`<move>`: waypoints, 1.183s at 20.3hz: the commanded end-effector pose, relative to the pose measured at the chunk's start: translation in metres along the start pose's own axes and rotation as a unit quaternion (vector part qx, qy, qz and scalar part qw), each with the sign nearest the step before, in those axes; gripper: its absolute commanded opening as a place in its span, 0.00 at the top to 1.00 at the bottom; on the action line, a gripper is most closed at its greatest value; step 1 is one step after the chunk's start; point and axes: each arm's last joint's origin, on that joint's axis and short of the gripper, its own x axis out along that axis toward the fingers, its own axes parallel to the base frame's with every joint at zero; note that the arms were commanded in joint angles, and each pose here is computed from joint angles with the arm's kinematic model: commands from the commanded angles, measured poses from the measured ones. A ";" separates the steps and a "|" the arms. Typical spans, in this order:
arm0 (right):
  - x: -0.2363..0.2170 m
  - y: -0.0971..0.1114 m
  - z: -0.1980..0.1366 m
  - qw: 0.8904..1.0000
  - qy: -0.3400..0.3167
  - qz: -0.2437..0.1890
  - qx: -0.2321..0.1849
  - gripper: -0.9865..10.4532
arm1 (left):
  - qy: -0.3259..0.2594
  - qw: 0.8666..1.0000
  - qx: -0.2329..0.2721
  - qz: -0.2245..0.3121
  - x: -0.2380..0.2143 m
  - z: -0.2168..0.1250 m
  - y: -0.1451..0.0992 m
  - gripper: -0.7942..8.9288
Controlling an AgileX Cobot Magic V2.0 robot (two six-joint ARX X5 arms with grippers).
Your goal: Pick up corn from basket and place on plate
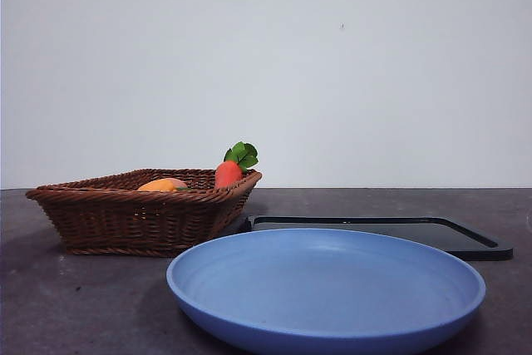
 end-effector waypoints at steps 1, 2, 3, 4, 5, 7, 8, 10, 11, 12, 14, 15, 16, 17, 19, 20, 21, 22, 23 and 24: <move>0.002 0.005 0.010 0.998 0.054 0.024 -0.033 0.91 | 0.034 0.998 0.047 -0.018 -0.001 0.012 -0.006 0.91; 0.003 0.006 0.012 0.996 0.072 0.029 -0.033 0.91 | 0.047 0.997 0.051 -0.022 -0.001 0.014 -0.007 0.91; 0.004 0.007 0.014 0.995 0.088 0.033 -0.034 0.91 | 0.058 0.997 0.053 -0.025 0.000 0.016 -0.007 0.91; 0.005 0.008 0.016 0.993 0.110 0.038 -0.035 0.91 | 0.072 0.996 0.056 -0.026 0.000 0.018 -0.008 0.91; 0.007 0.008 0.016 0.990 0.126 0.043 -0.037 0.91 | 0.081 0.995 0.056 -0.027 0.001 0.018 -0.008 0.91; 0.011 0.010 0.016 0.984 0.167 0.052 -0.038 0.91 | 0.102 0.993 0.050 -0.029 0.003 0.019 -0.008 0.91; 0.014 0.010 0.014 0.981 0.184 0.056 -0.038 0.91 | 0.109 0.993 0.046 -0.028 0.005 0.019 -0.007 0.91; 0.019 0.010 0.012 0.975 0.207 0.063 -0.040 0.91 | 0.117 0.992 0.041 -0.027 0.007 0.018 -0.006 0.91; 0.021 0.010 0.012 0.974 0.211 0.066 -0.040 0.91 | 0.119 0.992 0.041 -0.027 0.007 0.019 -0.005 0.91; 0.022 0.010 0.012 0.974 0.213 0.068 -0.040 0.91 | 0.118 0.992 0.040 -0.027 0.007 0.019 -0.005 0.90; 0.024 0.011 0.012 0.973 0.218 0.068 -0.034 0.79 | 0.118 0.992 0.040 -0.027 0.007 0.019 -0.005 0.78; 0.026 0.010 0.012 0.973 0.221 0.067 -0.026 0.69 | 0.118 0.992 0.038 -0.027 0.007 0.019 -0.005 0.66; 0.028 0.010 0.012 0.972 0.225 0.065 -0.020 0.61 | 0.118 0.992 0.038 -0.027 0.007 0.019 -0.005 0.55; 0.030 0.009 0.012 0.971 0.230 0.066 -0.014 0.60 | 0.119 0.992 0.038 -0.026 0.007 0.019 -0.005 0.49; 0.038 0.009 0.012 0.967 0.244 0.069 -0.008 0.60 | 0.119 0.992 0.038 -0.027 0.007 0.018 -0.005 0.49; 0.043 0.009 0.012 0.965 0.253 0.073 -0.007 0.60 | 0.119 0.992 0.038 -0.027 0.007 0.019 -0.005 0.49; 0.050 0.009 0.011 0.962 0.262 0.077 -0.008 0.60 | 0.119 0.992 0.038 -0.027 0.007 0.019 -0.005 0.49; 0.057 0.010 0.011 0.959 0.272 0.083 -0.008 0.60 | 0.119 0.992 0.037 -0.027 0.007 0.019 -0.005 0.49; 0.066 0.010 0.010 0.955 0.284 0.087 -0.008 0.60 | 0.119 0.992 0.036 -0.027 0.007 0.019 -0.005 0.49; 0.077 0.011 0.008 0.951 0.296 0.090 -0.004 0.60 | 0.119 0.992 0.036 -0.027 0.007 0.019 -0.005 0.49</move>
